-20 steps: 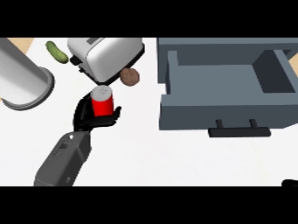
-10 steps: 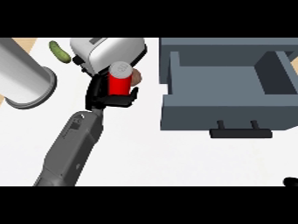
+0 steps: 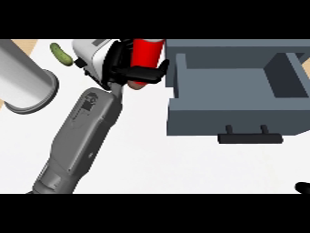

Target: Pick up the can, place it into the drawer and close the drawer

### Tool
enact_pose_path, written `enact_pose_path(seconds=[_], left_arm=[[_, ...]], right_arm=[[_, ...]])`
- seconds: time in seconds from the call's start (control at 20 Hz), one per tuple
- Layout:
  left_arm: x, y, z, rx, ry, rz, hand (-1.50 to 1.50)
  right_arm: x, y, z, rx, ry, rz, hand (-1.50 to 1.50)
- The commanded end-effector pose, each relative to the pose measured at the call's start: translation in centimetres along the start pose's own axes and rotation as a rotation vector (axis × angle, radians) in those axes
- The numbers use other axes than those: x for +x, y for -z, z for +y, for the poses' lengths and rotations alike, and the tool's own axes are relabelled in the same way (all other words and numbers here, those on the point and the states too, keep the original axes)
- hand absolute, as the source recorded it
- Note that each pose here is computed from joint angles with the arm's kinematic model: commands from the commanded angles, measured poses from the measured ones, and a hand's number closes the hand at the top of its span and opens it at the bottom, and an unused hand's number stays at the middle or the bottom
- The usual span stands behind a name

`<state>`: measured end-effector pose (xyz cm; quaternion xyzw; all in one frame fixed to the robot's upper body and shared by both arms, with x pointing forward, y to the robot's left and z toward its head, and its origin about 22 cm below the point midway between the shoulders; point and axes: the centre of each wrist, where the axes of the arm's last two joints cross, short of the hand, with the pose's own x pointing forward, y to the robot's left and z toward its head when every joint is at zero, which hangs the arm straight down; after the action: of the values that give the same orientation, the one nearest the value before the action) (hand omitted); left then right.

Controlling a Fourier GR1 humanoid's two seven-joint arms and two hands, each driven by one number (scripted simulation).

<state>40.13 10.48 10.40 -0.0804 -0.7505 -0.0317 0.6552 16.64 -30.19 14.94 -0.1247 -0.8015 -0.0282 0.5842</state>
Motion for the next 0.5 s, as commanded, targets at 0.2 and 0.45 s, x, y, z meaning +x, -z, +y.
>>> enact_pose_path(seconds=[0.2, 0.45], left_arm=[[7.1, 1.9, -4.9, -0.015, 0.058, -0.027, 1.50], [10.3, 4.3, -7.0, -0.049, 0.100, -0.018, 1.50]], right_arm=[[0.7, -0.5, 0.2, -0.001, 0.001, -0.011, -1.50], [0.8, 0.7, 0.5, 0.008, 0.020, -0.019, -1.50]])
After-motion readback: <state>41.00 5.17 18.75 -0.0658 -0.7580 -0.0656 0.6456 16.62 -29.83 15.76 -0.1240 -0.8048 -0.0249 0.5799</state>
